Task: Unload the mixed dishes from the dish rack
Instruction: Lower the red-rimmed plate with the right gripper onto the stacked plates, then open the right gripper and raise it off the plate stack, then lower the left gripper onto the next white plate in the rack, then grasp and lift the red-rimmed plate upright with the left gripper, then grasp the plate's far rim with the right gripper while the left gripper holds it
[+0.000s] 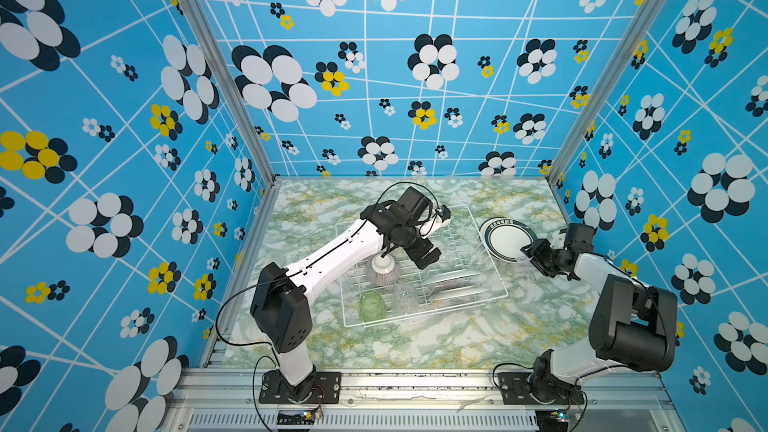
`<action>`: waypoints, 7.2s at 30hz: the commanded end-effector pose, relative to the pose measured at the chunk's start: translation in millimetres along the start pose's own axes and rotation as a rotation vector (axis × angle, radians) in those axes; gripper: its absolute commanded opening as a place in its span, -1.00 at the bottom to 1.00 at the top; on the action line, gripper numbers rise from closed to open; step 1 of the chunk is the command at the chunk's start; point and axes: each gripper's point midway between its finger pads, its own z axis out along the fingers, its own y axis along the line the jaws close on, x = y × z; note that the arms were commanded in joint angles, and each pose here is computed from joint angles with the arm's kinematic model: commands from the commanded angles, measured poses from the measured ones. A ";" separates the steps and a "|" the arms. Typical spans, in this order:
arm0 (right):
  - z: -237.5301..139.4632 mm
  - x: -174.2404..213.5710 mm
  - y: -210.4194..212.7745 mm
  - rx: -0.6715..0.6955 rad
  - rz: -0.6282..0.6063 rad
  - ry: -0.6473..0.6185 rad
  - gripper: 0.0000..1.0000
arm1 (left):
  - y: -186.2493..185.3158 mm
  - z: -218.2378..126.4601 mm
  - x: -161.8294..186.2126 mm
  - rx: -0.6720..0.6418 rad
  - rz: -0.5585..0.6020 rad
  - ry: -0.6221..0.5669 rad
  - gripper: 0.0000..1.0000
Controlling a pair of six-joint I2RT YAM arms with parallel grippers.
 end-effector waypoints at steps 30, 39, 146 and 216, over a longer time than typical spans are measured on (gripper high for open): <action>30.2 -28.2 3.0 0.292 -0.265 0.060 0.36 | -0.1 9.0 -2.1 -0.009 0.042 0.048 0.99; 28.3 -23.6 4.4 0.302 -0.282 0.074 0.38 | -1.8 9.7 -2.4 0.003 0.041 0.047 0.99; -105.9 35.0 119.3 -0.122 -0.429 -0.110 0.40 | -27.0 11.7 -40.0 -0.094 0.132 0.021 -1.00; -166.3 96.3 254.0 -0.928 -0.509 -0.002 -1.00 | -7.9 -68.8 -102.1 0.601 -0.337 -0.459 -0.03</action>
